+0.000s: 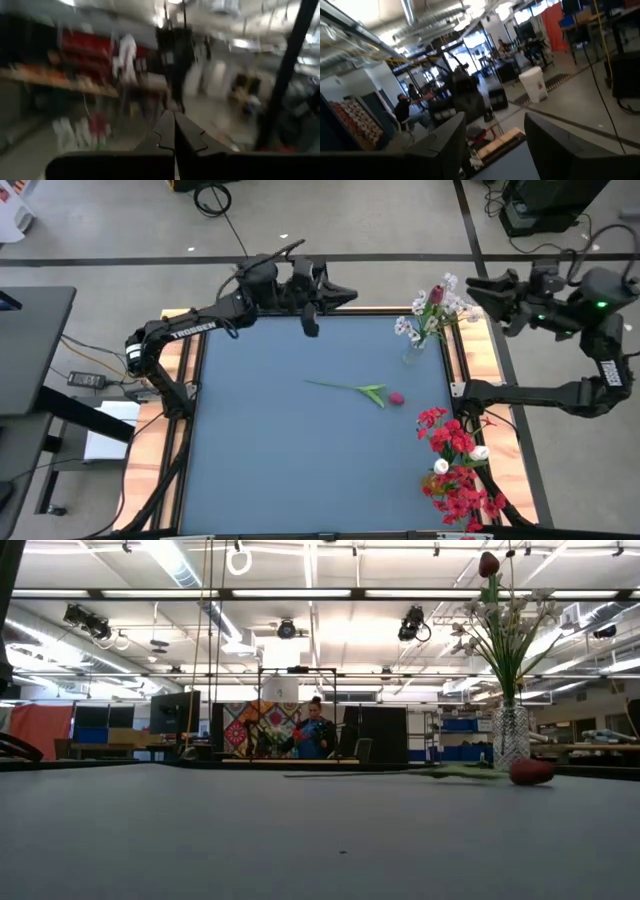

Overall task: Sort flowers into vase by color
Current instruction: Put the dark red flower into the transparent vase

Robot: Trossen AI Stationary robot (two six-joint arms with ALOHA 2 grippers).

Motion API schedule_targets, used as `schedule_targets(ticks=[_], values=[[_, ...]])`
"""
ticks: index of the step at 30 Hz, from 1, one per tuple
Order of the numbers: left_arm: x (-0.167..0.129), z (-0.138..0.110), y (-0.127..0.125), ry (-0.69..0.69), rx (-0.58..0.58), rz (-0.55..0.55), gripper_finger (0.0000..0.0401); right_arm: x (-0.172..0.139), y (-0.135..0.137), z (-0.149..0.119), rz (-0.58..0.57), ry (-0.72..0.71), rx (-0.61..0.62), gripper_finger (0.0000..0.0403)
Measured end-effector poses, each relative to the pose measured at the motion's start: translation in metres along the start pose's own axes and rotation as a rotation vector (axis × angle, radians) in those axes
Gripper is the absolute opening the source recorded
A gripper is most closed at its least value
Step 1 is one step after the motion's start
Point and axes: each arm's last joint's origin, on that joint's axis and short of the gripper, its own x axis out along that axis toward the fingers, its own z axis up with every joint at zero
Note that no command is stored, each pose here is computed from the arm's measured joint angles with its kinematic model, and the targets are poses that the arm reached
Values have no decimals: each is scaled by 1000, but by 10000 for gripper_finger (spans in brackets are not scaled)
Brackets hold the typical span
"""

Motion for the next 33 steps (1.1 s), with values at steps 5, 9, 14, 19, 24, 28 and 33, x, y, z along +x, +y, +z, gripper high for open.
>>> schedule_targets(ticks=[5, 9, 14, 19, 24, 28, 33], values=[[2, -45, 3, 361, 2, 46, 20, -8, 1, 3, -21, -42, 1, 209], [8, -102, 9, 675, 40, 122, 56, -8, 0, 1, -41, -27, 15, 209], [23, -172, 23, 890, 48, 101, 104, -3, -2, -1, -54, -2, 41, 209], [29, -234, 43, 1031, 4, 105, 130, -2, -3, -3, -60, 22, 80, 209], [29, -278, 55, 1116, 21, 84, 132, -2, -4, -5, -71, 43, 112, 208], [26, -301, 60, 1175, 11, 75, 132, -2, -4, -6, -71, 51, 127, 208], [23, -317, 65, 1222, 17, 111, 132, -2, -4, -6, -71, 52, 127, 208]])
